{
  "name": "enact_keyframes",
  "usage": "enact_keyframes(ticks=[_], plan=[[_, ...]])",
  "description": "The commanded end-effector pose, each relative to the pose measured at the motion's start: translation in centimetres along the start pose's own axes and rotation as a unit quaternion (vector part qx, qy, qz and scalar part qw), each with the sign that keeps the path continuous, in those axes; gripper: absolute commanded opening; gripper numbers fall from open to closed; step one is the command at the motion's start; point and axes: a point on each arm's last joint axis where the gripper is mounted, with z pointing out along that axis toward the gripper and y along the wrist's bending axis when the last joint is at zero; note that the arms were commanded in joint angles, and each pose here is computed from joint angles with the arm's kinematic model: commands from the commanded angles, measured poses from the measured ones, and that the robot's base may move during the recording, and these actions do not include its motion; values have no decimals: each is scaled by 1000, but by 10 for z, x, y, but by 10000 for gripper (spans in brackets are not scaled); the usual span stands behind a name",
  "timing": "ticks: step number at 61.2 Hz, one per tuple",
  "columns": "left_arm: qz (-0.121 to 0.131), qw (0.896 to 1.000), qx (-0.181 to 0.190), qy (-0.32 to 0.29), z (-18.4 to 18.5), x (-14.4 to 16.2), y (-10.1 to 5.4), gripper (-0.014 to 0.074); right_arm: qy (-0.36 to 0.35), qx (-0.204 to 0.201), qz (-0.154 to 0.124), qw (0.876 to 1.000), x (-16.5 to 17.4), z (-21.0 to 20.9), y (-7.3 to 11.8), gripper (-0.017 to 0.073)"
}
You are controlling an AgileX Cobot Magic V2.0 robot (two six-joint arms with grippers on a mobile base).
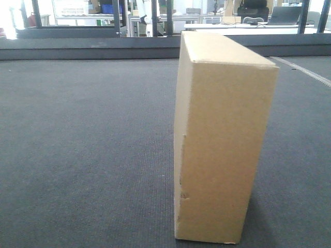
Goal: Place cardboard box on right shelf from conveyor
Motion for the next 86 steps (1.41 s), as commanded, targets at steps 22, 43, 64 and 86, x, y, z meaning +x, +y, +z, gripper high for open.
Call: enact_keyframes(ticks=[22, 43, 64, 86], plan=[[-4, 999, -2, -46, -1, -9, 0, -119, -54, -5, -6, 999, -10, -2, 1, 68], [-4, 999, -2, -46, -1, -9, 0, -119, 33, 0, -5, 999, -37, -7, 5, 68], [-4, 999, -2, -46, -1, -9, 0, -119, 193, 14, -7, 981, -89, 3, 13, 68], [-4, 999, -2, -46, -1, -9, 0, -119, 291, 15, -23, 956, -136, 55, 20, 68]])
